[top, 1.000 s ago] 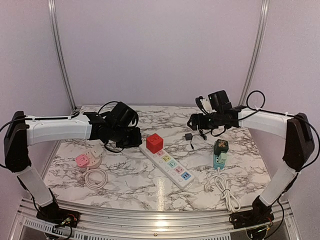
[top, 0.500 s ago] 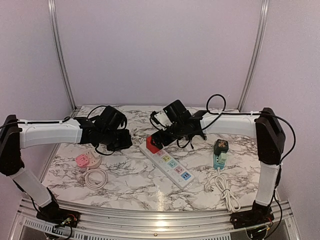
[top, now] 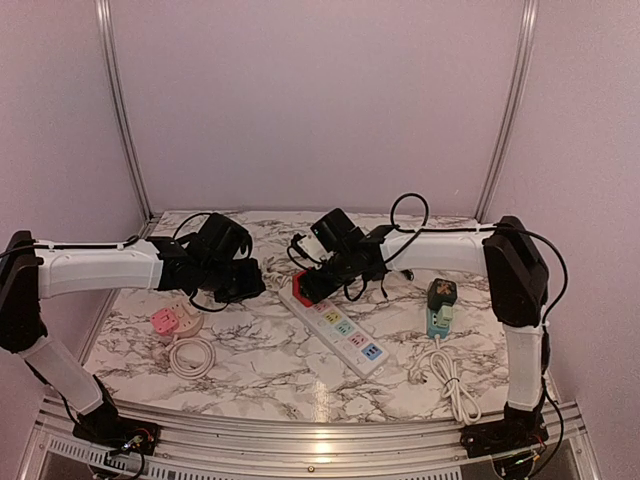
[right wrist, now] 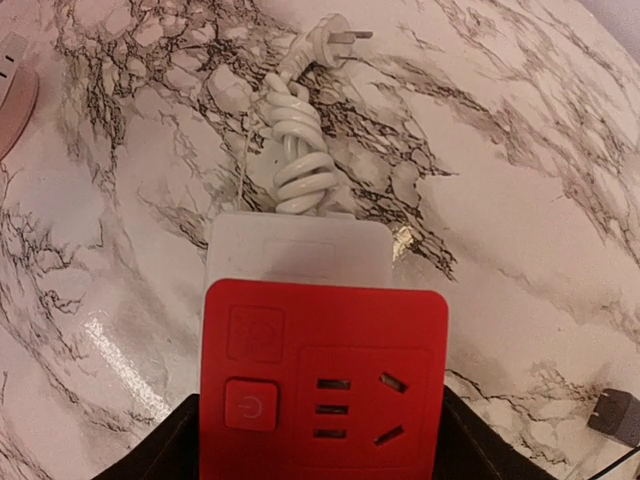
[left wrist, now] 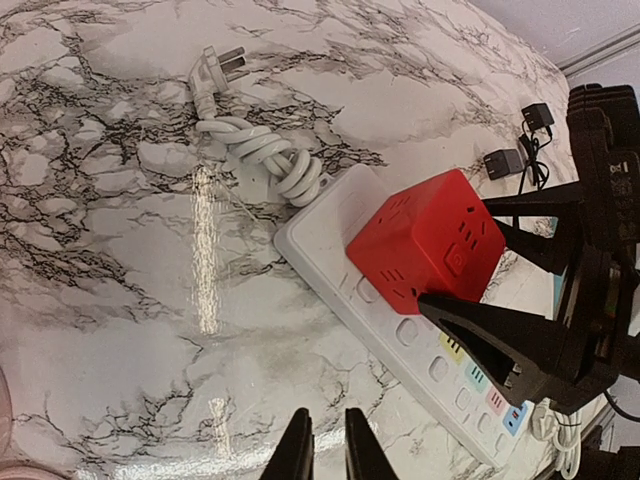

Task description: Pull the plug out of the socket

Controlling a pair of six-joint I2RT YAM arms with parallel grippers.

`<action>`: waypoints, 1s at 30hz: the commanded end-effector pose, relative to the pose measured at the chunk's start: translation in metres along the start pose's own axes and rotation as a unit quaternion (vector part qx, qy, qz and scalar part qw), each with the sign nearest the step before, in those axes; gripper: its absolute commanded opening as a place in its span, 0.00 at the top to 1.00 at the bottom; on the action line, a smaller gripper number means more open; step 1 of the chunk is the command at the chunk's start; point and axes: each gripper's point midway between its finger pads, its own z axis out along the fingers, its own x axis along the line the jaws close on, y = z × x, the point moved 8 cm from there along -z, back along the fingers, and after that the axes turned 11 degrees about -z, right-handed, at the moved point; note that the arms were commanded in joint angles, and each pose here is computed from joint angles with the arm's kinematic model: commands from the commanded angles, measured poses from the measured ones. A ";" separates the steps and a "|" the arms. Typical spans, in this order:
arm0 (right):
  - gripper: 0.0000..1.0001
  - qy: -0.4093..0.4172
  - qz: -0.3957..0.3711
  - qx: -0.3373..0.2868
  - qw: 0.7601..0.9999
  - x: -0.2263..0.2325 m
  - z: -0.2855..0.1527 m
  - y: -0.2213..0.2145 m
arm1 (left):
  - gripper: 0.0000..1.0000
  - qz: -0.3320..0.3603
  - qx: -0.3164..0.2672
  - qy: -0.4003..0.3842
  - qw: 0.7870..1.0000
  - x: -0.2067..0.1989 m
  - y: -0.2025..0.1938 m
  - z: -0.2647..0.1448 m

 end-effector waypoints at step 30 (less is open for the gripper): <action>0.76 0.023 0.036 0.001 0.999 0.045 -0.032 -0.033 | 0.96 -0.082 0.086 -0.091 0.989 0.015 -0.020 0.057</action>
